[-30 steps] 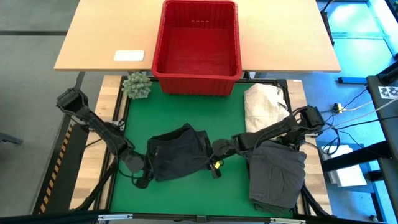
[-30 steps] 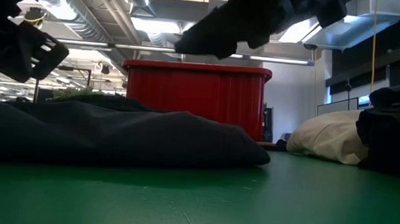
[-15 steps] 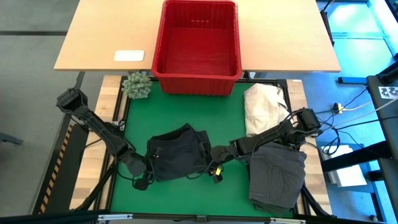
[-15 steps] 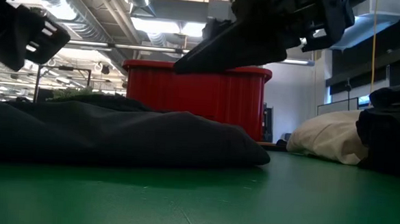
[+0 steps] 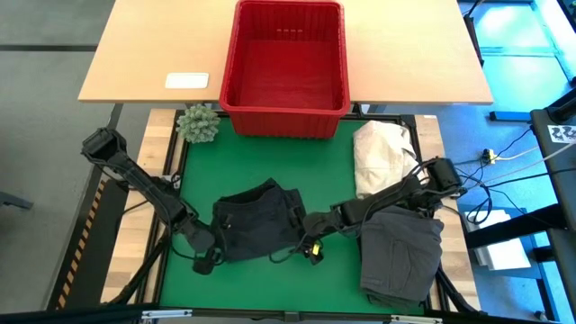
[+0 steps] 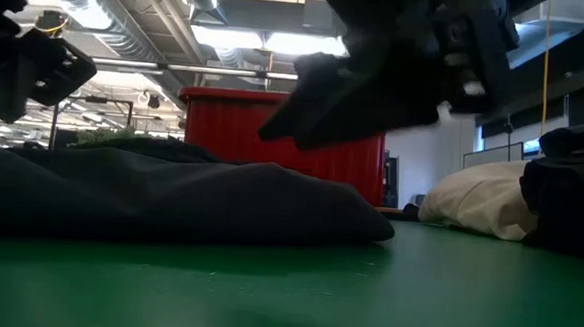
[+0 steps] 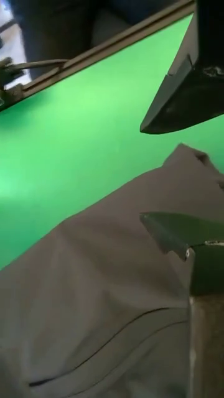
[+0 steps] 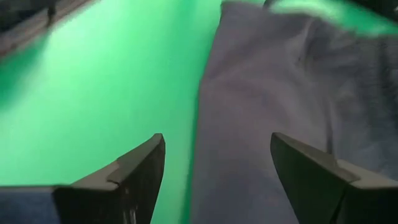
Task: Fold laundry
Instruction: Fold the gray short, then put the gray folded shorts into the red bin
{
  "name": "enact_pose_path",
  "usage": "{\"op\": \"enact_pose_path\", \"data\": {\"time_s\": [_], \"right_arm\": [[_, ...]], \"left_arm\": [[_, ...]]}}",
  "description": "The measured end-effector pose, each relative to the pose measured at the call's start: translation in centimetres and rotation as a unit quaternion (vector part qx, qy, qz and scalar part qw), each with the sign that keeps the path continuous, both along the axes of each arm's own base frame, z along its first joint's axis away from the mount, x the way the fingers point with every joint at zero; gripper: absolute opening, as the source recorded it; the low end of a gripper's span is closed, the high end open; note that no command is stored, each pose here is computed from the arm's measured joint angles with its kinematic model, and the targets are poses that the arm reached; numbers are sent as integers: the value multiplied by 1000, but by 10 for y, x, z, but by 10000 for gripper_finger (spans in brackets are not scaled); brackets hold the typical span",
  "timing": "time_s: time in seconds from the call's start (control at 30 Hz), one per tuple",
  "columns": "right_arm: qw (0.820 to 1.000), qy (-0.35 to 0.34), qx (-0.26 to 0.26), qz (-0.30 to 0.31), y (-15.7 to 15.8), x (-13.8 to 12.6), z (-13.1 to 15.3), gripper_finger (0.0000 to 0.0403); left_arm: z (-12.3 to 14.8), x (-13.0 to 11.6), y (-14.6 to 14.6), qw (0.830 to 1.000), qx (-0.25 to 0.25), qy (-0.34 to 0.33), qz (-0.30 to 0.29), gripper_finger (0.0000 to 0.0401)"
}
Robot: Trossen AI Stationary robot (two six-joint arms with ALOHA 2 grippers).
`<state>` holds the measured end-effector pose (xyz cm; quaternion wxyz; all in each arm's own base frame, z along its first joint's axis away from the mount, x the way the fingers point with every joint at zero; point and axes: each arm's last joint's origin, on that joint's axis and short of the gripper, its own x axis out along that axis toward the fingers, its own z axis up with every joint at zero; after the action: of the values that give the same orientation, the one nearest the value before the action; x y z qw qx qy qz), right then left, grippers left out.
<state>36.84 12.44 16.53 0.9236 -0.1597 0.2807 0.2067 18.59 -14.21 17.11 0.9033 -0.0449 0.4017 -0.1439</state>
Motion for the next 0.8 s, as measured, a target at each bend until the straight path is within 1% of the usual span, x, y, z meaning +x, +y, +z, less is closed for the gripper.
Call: {"op": "enact_pose_path", "data": {"time_s": [0.07, 0.17, 0.33, 0.43, 0.57, 0.8], "right_arm": [[1000, 14, -15, 12, 4, -3, -6, 289], [999, 16, -42, 27, 9, -5, -10, 289], [997, 16, -78, 22, 16, -9, -12, 289], [996, 21, -85, 18, 16, -10, -13, 289], [994, 39, -101, 9, 15, -11, -20, 289], [994, 36, -100, 8, 15, -11, -19, 289]], "left_arm": [[-1, -3, -2, 1000, 12, 4, -13, 211], [-4, -9, -4, 999, 41, 10, -27, 212], [-4, -13, -8, 997, 74, -6, -31, 211], [-9, -13, -10, 996, 86, 0, -32, 211], [-22, -13, -14, 994, 103, 23, -40, 211], [-35, -9, -19, 993, 109, 37, -37, 210]]}}
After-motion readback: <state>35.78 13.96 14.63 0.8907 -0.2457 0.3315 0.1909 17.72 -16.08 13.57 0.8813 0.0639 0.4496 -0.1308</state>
